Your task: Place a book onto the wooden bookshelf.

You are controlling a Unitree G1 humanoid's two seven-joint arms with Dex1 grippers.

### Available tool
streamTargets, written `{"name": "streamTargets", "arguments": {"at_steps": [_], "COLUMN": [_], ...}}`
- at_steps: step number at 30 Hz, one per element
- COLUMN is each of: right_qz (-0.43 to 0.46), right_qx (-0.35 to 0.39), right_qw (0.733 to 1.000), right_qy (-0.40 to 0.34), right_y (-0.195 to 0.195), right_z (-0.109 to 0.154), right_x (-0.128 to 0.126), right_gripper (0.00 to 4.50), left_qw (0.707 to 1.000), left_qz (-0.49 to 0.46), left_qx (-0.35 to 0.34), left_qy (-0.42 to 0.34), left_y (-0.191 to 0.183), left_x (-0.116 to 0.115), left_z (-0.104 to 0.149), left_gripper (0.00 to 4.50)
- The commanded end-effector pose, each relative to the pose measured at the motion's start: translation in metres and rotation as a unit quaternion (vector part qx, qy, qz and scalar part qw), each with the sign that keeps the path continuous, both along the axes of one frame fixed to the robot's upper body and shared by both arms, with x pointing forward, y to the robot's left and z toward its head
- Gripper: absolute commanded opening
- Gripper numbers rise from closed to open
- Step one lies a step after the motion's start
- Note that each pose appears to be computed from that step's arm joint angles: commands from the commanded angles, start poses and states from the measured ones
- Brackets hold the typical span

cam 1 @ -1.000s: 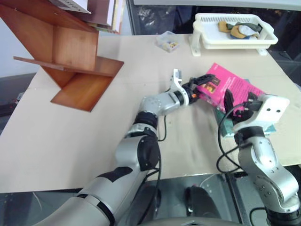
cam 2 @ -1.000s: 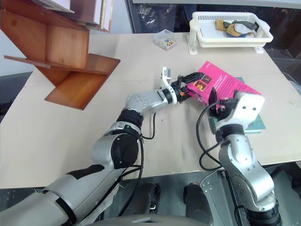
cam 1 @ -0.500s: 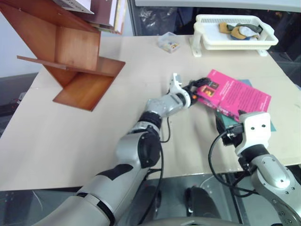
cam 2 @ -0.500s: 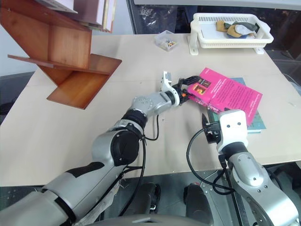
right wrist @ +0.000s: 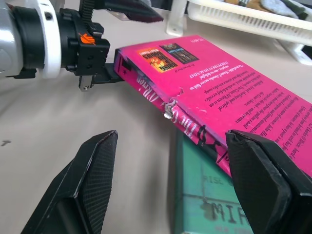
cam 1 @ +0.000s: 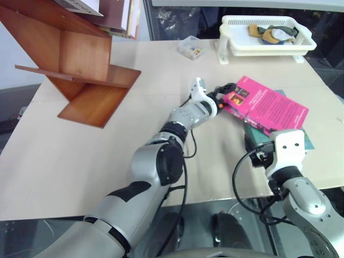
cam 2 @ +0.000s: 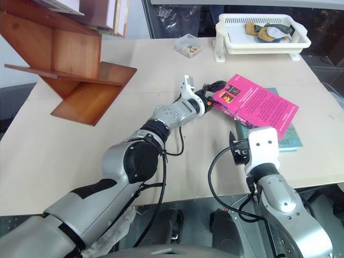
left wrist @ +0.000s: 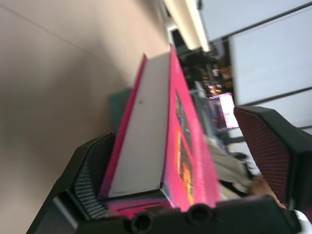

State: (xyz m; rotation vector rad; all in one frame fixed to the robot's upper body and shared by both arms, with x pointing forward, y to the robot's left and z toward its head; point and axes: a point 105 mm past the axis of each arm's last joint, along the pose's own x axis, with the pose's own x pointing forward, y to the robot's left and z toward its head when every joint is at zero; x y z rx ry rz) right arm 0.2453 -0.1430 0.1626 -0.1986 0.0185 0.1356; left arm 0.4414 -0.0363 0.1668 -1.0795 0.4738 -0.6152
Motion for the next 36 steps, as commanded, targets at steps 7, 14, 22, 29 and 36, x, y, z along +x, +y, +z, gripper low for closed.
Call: {"name": "streamTargets", "arguments": {"at_steps": [7, 14, 22, 29, 36], "right_qz": [0.021, 0.033, 0.043, 0.039, 0.038], "right_qx": [0.023, 0.045, 0.009, -0.011, -0.014], "right_qw": [0.999, 0.997, 0.998, 0.999, 0.999], "right_qy": [-0.032, -0.049, -0.032, -0.021, -0.025], "right_y": [0.005, 0.011, 0.006, 0.003, 0.006], "right_z": [0.011, 0.016, 0.008, 0.002, 0.003], "right_x": [0.007, 0.006, -0.012, -0.015, -0.014], "right_gripper": [4.45, 4.45, 4.45, 4.45, 4.45], "left_qw": [0.997, 0.997, 0.986, 0.973, 0.968], "left_qz": [0.049, -0.012, -0.124, -0.176, -0.177], "left_qx": [-0.049, -0.072, -0.095, -0.098, -0.11], "left_qy": [-0.015, 0.003, 0.053, 0.112, 0.139], "left_y": [0.036, 0.04, 0.043, -0.025, -0.063], "left_x": [0.014, 0.003, -0.044, -0.08, -0.086], "left_z": [0.009, 0.007, -0.007, -0.027, -0.03], "left_gripper": [4.5, 4.5, 4.5, 4.5, 4.5]}}
